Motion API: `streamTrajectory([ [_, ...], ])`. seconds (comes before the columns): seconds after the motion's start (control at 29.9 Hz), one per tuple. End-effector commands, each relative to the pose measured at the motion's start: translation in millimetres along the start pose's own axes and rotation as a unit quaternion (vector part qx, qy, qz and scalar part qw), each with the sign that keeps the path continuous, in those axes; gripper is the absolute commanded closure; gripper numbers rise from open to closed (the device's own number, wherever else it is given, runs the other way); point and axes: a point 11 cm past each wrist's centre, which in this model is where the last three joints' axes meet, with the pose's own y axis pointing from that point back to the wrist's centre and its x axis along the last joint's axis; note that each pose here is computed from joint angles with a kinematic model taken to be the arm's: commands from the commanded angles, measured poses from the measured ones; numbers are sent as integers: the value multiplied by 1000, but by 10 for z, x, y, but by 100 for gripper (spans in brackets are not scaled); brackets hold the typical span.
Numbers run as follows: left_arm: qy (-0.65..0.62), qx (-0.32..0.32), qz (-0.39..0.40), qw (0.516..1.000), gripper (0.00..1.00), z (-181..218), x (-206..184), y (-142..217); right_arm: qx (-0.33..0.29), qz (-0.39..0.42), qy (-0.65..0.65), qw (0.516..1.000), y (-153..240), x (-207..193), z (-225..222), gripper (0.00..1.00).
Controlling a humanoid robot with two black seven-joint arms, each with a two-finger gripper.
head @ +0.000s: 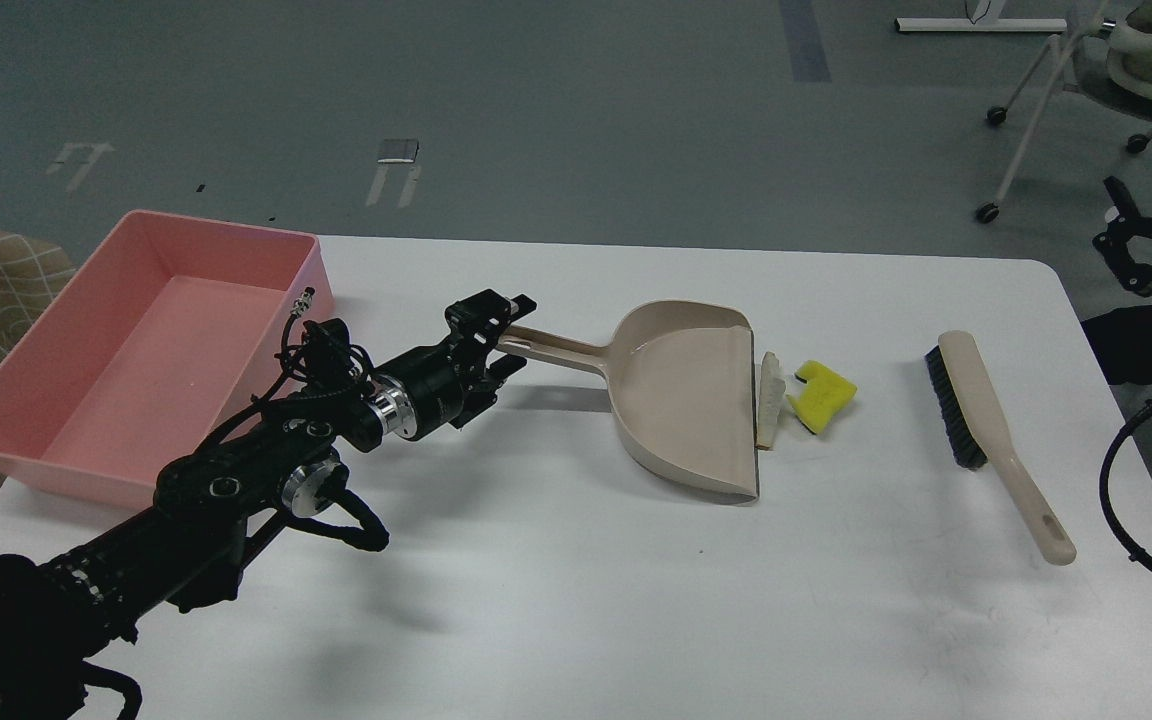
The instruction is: Sweep and dump garbage into bin
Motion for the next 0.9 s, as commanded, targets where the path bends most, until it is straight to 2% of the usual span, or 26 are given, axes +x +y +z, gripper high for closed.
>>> streamTrajectory([
  [0.0,-5,-9,0,1000,49,9,11,15,-1,0,0,1000,4,2,4,0],
  [0.1,-4,-10,4,1000,51,-21,24,22,-2,1,0,1000,23,9,19,0],
  [0.3,-7,-16,2,1000,67,-18,20,25,-2,-1,1,1000,29,-1,22,0],
  [0.47,-9,-14,-1,1000,72,-27,4,22,-2,-1,1,1000,29,-1,22,0],
  [0.63,-11,-14,2,1000,86,-21,22,27,-2,-4,6,1000,34,-12,-5,0],
  [0.87,-20,-17,19,999,90,23,72,16,-18,-7,78,997,80,12,-221,0],
])
